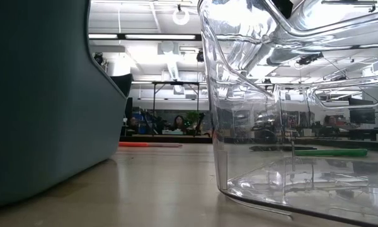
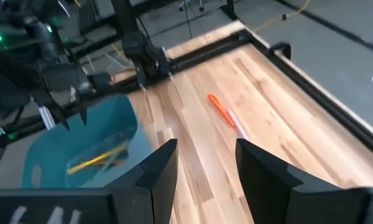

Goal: Sort pens & pencils
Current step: Put the black pen into the transparent bin

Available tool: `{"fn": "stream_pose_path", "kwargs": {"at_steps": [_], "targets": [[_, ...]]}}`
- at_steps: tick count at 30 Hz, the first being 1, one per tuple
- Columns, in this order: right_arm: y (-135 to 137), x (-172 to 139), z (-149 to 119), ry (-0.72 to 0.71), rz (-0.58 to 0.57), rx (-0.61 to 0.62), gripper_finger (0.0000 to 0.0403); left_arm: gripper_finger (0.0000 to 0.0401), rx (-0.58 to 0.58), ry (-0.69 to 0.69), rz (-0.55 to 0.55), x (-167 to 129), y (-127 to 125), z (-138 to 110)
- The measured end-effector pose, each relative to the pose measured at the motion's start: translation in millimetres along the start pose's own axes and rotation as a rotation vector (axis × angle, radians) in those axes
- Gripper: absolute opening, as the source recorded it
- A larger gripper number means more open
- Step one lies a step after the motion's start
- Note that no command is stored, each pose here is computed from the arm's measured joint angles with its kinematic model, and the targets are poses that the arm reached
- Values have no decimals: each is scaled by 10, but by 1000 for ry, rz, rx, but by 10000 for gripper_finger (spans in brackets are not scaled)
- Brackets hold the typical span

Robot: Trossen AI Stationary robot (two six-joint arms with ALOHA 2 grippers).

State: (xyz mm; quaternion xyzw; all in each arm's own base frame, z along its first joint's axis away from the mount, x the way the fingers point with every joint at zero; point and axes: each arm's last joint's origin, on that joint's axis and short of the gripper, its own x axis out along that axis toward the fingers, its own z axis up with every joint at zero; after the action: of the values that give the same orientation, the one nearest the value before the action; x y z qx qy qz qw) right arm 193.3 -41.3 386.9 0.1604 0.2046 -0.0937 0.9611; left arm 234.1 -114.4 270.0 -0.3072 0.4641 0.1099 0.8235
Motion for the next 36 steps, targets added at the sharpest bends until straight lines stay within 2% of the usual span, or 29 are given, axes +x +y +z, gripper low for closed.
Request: {"fn": "stream_pose_path", "kwargs": {"at_steps": [3, 7, 11, 19, 29, 36], "targets": [[-27, -2, -85, 87, -36, 1, 154, 158, 41, -78, 9, -62, 8, 31], [-91, 99, -225, 209, -120, 6, 154, 158, 106, -268, 18, -203, 6, 121], [-138, 349, -348, 309, -114, 11, 154, 145, 134, -431, 54, -390, 85, 255], [-438, 886, -656, 685, -143, -38, 150, 121, 248, -611, 97, -813, 354, 503], [-670, 1330, -957, 934, -96, -69, 121, 113, 379, -682, 221, -1152, 676, 578], [-771, 1606, -1193, 1064, -94, -54, 119, 113, 382, -650, 295, -1218, 827, 557]]}}
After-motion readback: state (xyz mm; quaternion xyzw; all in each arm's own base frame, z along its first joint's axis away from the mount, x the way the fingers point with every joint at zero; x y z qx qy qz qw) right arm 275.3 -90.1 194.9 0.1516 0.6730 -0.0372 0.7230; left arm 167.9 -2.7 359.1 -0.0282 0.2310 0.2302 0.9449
